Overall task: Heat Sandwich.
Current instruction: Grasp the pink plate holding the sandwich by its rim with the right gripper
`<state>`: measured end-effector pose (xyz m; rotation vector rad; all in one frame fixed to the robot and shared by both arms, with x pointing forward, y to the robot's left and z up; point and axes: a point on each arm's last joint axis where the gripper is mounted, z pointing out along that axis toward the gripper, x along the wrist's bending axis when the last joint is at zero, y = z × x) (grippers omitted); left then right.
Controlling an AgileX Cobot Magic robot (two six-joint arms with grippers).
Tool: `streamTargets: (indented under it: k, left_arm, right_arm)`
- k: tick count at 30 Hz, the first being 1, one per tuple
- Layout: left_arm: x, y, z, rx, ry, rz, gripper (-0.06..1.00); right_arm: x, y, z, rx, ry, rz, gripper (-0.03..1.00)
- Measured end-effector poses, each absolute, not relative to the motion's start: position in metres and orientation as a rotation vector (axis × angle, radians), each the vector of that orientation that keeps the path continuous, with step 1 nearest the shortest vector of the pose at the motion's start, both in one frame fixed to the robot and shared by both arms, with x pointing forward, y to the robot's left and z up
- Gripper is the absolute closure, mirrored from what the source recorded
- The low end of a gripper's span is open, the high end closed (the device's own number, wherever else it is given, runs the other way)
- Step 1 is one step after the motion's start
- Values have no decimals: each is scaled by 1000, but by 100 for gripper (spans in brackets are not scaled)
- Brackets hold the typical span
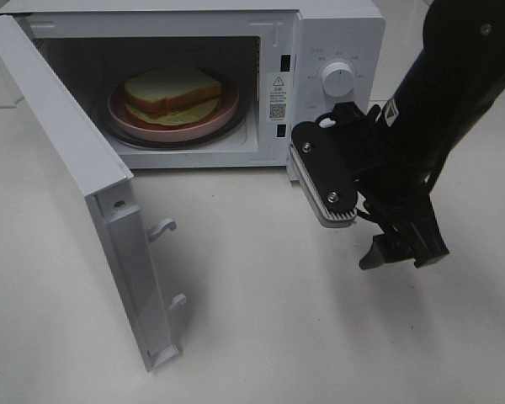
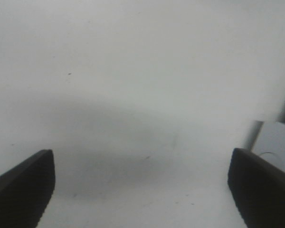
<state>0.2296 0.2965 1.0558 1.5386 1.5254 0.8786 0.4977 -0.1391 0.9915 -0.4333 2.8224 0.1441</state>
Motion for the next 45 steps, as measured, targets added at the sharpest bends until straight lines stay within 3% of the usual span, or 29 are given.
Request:
streamTargets:
  k: [7,45]
  left_arm:
    - [230,296,1056,1539,1525,879,-2]
    - [230,296,1056,1539,1525,879,-2]
  right_arm:
    - [515,-124,1017,-453,2679,194,5]
    - [602,-30,976,-569,2507,267,9]
